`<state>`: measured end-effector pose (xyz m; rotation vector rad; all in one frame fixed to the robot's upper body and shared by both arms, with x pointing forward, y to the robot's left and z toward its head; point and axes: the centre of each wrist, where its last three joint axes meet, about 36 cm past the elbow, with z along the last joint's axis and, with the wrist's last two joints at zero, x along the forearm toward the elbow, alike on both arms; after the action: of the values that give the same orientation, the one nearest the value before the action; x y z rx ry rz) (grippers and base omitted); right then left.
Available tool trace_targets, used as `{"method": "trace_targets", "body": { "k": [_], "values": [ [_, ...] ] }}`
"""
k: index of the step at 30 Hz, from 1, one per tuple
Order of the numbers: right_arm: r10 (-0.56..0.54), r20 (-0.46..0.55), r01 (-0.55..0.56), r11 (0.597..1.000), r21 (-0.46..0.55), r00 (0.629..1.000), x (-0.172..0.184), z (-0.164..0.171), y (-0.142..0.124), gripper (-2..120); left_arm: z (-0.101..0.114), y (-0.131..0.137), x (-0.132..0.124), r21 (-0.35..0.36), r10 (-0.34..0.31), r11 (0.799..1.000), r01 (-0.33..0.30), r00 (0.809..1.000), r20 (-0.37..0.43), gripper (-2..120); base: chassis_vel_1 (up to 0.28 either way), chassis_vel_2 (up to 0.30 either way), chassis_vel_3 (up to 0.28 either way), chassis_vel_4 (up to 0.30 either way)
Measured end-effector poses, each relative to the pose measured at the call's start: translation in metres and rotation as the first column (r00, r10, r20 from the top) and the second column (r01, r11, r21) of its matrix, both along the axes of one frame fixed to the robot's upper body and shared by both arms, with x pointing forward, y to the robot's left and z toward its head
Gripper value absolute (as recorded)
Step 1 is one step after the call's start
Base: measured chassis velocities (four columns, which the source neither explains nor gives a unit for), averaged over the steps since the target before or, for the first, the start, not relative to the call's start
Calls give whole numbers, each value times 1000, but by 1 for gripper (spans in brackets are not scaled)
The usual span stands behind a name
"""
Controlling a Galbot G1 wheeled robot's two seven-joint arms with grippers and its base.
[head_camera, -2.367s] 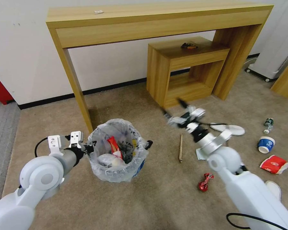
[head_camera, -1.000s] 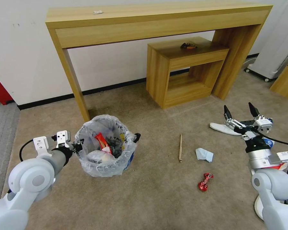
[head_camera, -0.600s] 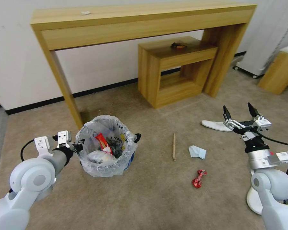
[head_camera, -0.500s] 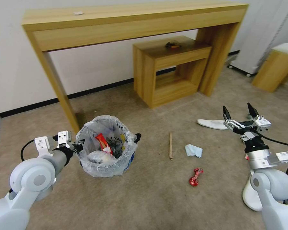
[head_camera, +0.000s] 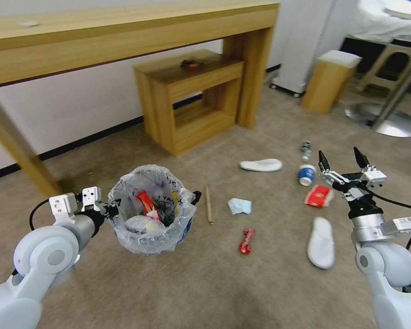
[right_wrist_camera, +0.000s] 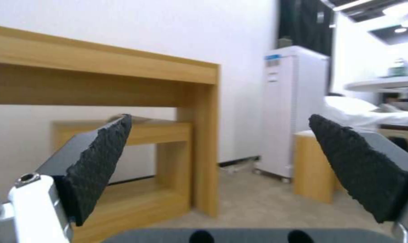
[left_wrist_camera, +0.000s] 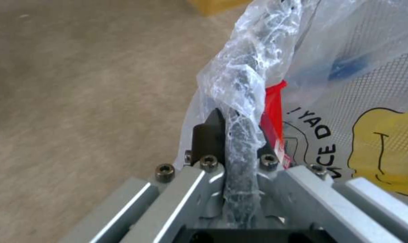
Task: Pick up the trash bin and place the garbage on the floor into it.
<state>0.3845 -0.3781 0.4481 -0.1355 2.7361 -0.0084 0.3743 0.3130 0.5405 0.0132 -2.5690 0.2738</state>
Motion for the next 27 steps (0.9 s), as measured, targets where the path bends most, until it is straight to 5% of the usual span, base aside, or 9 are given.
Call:
{"method": "trace_targets", "body": {
  "k": [27],
  "values": [
    [5, -1, -5, 1000, 6, 1000, 3, -7, 2, 100, -1, 5, 1, 19, 35, 999, -35, 999, 9, 0, -21, -17, -18, -19]
  ]
}}
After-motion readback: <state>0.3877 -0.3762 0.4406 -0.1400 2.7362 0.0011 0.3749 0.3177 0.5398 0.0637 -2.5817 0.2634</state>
